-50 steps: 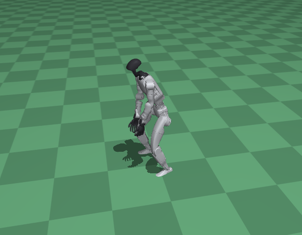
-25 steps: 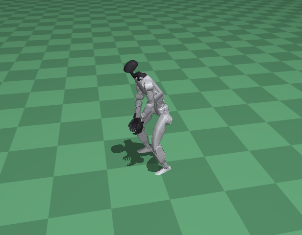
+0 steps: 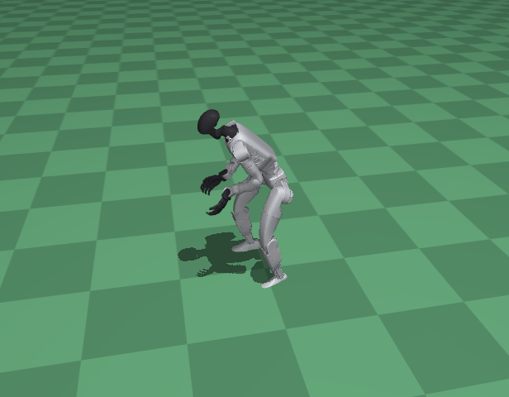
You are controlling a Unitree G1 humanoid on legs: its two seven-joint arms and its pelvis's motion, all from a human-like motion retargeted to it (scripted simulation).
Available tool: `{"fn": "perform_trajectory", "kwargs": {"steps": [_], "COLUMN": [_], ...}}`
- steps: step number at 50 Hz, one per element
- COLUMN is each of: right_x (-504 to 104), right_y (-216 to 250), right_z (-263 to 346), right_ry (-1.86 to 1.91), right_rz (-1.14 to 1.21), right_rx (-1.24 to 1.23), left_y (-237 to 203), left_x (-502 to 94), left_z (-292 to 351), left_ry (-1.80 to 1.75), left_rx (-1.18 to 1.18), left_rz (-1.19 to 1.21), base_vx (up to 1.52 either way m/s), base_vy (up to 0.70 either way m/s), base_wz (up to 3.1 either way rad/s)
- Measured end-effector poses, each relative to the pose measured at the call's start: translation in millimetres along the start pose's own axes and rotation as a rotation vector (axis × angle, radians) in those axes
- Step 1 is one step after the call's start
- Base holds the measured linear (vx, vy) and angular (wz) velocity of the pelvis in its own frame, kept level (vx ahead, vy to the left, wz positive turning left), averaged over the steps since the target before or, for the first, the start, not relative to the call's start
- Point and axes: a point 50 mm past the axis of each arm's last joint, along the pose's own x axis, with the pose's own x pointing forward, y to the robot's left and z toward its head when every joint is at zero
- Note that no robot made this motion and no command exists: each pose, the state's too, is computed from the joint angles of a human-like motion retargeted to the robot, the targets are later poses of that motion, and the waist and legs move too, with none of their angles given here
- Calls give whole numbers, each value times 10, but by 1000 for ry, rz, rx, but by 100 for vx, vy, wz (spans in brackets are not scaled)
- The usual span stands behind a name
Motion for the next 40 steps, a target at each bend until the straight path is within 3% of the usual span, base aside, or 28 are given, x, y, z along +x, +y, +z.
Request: {"fn": "perform_trajectory", "kwargs": {"steps": [15,40], "right_x": [-107,-66], "right_y": [-90,-270], "right_z": [140,712], "right_ry": [-90,-345], "right_rz": [-16,-155], "right_rx": [-44,103], "left_y": [-261,79], "left_x": [1,-307], "left_z": [243,293], "left_ry": [-139,-152], "left_rx": [74,-71], "left_rz": [-73,-69], "base_vx": [2,22], "base_vy": [12,-12], "base_wz": [0,23]}}
